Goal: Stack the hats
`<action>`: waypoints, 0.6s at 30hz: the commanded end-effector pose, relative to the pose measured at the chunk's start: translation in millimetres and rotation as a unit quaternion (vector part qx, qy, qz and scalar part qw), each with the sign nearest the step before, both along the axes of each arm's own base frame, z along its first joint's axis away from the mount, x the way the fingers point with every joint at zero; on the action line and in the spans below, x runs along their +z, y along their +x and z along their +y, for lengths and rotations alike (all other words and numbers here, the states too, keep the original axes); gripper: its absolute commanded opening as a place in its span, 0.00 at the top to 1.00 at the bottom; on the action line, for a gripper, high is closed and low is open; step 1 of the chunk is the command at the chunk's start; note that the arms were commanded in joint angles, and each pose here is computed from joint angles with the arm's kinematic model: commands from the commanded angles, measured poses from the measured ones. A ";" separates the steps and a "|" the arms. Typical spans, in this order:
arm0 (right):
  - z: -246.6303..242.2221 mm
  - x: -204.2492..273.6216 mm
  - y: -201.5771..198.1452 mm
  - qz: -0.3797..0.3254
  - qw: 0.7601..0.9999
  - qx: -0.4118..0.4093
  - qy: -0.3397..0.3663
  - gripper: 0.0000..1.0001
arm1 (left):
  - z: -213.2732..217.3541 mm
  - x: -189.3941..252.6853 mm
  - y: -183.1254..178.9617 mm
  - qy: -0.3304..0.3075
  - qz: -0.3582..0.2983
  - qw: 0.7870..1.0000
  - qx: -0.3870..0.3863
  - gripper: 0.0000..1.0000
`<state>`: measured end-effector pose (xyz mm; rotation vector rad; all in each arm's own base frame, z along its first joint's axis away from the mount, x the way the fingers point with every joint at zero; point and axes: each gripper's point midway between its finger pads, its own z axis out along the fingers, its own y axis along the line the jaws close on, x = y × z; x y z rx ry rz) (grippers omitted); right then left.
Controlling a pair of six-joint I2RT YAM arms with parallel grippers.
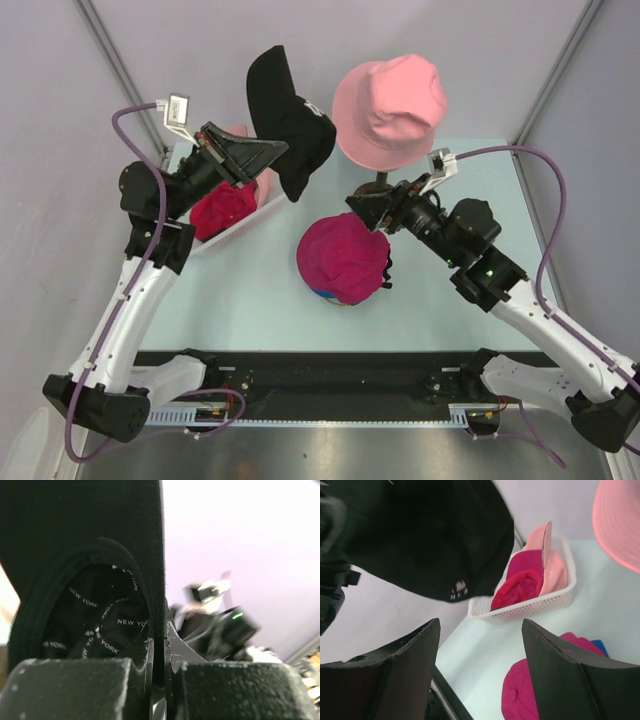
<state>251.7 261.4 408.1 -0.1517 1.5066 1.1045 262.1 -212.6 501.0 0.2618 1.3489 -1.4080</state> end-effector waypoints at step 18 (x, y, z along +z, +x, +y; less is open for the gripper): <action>-10.6 53.9 1.2 -0.103 0.992 -0.054 0.052 0.26 | -41.7 58.7 -41.8 -0.153 0.007 0.987 -0.045 1.00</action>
